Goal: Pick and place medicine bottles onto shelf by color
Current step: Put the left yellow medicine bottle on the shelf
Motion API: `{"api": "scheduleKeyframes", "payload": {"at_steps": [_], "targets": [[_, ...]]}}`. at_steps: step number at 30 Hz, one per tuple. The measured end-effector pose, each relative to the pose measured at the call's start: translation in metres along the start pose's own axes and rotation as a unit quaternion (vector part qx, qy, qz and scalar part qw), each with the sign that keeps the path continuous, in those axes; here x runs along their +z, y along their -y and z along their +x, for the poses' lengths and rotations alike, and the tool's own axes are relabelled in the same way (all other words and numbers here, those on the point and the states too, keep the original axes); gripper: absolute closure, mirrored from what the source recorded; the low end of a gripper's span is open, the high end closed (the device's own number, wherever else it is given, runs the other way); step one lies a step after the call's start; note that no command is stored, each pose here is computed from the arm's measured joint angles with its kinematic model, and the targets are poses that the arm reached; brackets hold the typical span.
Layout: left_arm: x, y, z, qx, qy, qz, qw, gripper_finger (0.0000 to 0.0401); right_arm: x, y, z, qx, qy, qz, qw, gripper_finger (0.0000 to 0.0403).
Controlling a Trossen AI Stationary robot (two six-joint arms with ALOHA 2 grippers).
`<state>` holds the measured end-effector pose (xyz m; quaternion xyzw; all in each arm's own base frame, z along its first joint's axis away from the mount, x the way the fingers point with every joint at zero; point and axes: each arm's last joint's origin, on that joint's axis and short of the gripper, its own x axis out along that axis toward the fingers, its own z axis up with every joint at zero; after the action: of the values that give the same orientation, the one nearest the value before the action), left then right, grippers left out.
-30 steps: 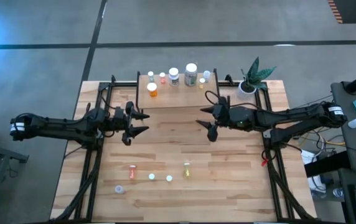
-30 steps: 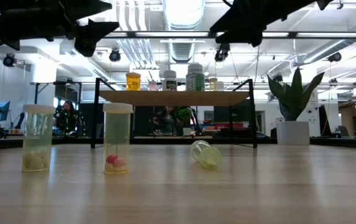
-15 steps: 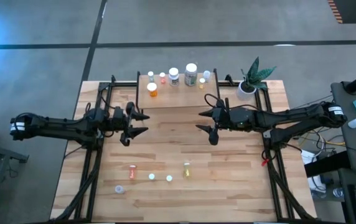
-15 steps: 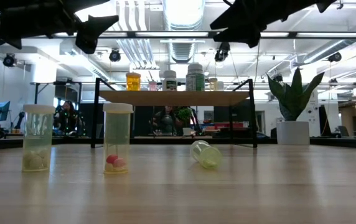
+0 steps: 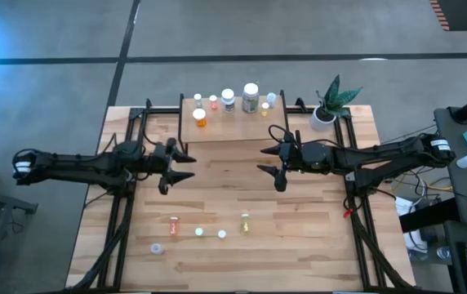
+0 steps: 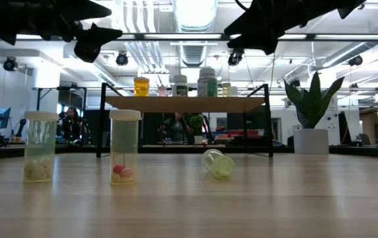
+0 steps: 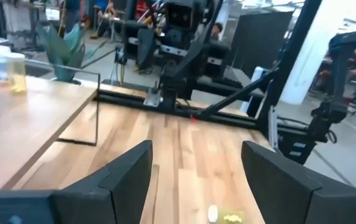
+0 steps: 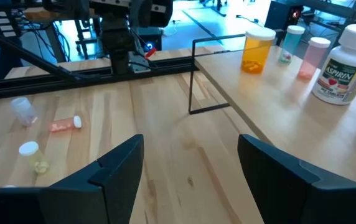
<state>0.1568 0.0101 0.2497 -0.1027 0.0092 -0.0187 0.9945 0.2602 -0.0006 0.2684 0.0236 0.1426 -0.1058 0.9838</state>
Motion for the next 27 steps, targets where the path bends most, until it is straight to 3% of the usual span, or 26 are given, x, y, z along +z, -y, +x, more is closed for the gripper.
{"api": "scheduleKeyframes", "payload": {"at_steps": [4, 6, 10, 27], "targets": [[0.007, 0.002, -0.006, -0.001, 0.008, 0.005, 1.0, 0.017, 0.0, 0.0, 0.0, 0.0, 0.016, 0.0, 1.0, 0.0154], [0.012, 0.004, -0.013, 0.005, -0.019, 0.018, 1.0, 0.017, 0.002, 0.0, 0.0, 0.001, 0.028, 0.002, 1.0, 0.0154], [0.027, 0.007, -0.028, 0.049, -0.051, 0.021, 0.997, 0.017, 0.001, 0.0, 0.0, 0.0, 0.028, 0.0, 1.0, 0.0154], [0.009, 0.001, -0.031, 0.076, -0.042, 0.035, 0.996, 0.017, -0.002, -0.001, 0.009, 0.0, 0.031, -0.022, 0.999, 0.0154]]}}
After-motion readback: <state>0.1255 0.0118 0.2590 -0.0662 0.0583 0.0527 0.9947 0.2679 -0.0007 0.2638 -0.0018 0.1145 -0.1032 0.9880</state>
